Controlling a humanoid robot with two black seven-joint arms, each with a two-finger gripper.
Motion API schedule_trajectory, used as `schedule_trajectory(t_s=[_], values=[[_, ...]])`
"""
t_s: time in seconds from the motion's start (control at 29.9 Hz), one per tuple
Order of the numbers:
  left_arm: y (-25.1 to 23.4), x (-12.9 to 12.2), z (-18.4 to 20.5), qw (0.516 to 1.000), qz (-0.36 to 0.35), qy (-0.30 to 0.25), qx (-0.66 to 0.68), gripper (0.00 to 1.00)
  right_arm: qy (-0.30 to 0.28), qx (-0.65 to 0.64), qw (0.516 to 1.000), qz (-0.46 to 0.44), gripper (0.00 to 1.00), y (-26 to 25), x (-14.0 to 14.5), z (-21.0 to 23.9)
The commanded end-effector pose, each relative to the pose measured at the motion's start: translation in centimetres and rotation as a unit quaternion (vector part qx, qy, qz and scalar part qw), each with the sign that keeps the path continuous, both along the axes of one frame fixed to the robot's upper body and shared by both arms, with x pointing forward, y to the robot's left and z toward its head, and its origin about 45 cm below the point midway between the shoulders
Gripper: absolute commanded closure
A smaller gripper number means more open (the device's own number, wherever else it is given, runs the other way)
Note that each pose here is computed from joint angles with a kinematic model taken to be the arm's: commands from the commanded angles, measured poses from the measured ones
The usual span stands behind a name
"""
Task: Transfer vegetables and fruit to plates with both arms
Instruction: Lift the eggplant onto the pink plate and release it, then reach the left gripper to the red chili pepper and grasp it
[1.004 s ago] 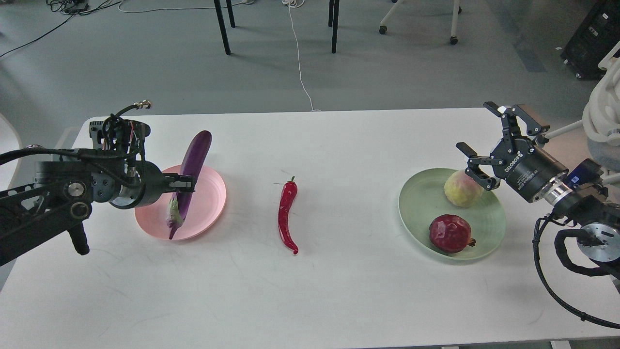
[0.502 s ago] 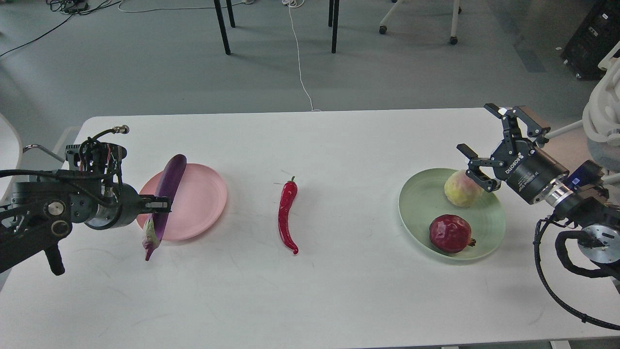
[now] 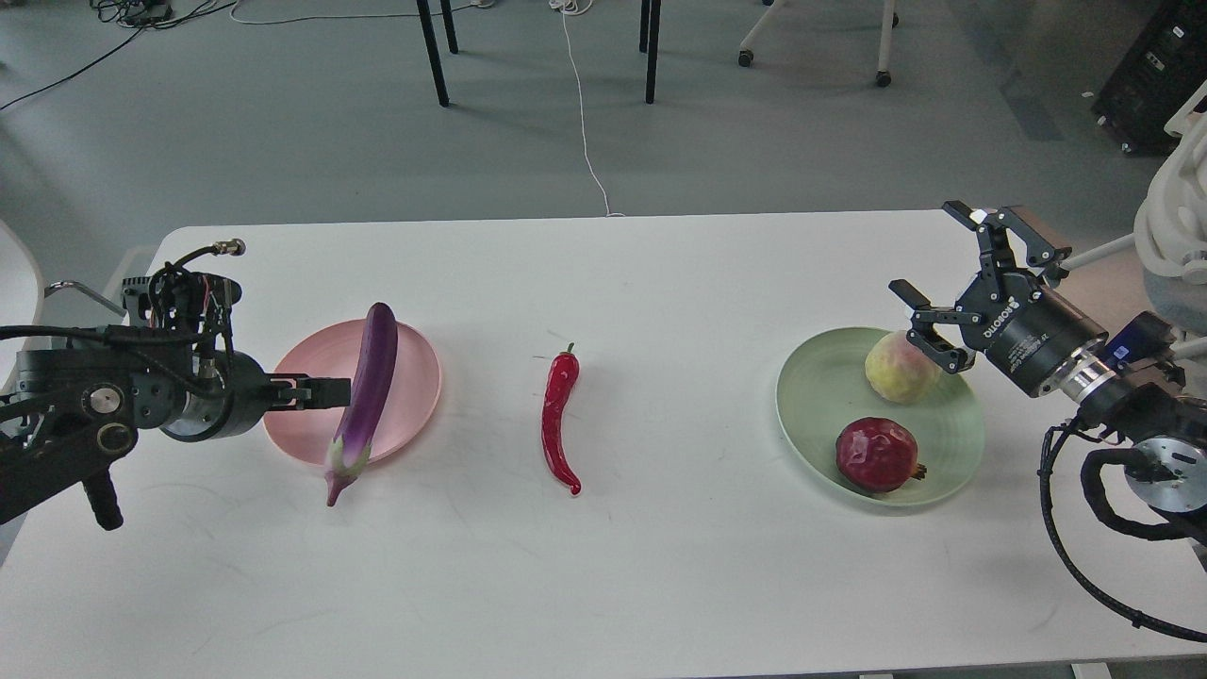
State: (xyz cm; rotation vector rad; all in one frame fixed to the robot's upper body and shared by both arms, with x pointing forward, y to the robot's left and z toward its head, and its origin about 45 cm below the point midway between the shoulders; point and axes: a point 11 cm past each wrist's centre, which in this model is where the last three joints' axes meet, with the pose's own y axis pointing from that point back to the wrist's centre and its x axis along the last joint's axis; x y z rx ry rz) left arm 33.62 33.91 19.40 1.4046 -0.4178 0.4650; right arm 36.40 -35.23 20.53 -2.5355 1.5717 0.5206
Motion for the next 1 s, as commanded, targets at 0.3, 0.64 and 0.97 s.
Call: schedule_trajectory(t_s=[0.3,0.64,0.97], values=[[-7.3,4.2,6.2,0.986,-0.1,-0.091,-0.102,0.0,0.004,-0.001,1.0,-0.001,0.04,-0.1,-0.2,-0.3],[-20.9,2.1,3.7,0.964,-0.196,-0.066,-0.168,0.0,0.004,-0.008,1.0,-0.006,0.04,-0.9,-0.4,-0.1],[-21.1,3.5,-0.9,0.976,-0.188,-0.067,-0.087,0.0,0.005,-0.011,1.0,-0.009,0.04,-1.4,-0.6,0.0]])
